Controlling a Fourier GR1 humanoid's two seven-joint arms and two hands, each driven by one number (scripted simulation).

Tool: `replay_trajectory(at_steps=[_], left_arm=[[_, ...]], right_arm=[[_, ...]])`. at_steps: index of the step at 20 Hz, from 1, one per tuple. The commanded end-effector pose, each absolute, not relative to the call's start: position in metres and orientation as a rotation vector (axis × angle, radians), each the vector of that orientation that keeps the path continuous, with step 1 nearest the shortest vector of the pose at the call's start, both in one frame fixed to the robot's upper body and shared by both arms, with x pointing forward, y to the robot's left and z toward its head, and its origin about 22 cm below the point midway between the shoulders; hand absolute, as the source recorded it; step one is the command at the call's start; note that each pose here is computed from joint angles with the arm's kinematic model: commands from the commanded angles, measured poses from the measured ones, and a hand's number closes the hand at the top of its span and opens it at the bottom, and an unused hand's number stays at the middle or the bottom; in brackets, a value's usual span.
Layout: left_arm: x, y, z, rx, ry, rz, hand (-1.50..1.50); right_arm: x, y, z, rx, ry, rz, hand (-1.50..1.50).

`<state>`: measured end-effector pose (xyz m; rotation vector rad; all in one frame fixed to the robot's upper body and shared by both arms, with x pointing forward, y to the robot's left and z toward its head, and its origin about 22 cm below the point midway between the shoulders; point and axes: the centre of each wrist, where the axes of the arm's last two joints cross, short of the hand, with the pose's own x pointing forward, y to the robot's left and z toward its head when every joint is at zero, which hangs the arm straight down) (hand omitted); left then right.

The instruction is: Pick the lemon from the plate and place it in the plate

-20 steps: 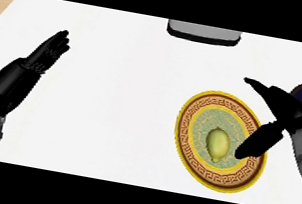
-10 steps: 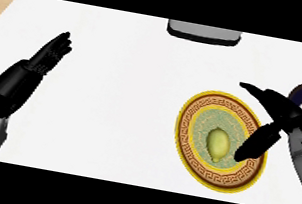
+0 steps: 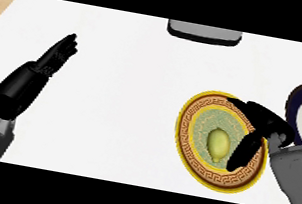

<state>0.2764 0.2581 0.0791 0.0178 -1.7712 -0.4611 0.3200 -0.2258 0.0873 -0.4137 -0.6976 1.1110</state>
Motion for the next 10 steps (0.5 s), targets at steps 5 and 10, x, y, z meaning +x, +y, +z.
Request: replay_trajectory(at_steps=[5,10], left_arm=[[0.271,0.249,0.072,0.013,-1.786,-0.449,0.0],[0.255,0.261,0.074,0.021,-1.783,-0.433,0.0]], right_arm=[[0.314,-0.218,0.047,-0.371,-0.619,1.147,-1.5],[0.307,-0.208,0.051,-0.349,-0.596,1.174,-1.5]])
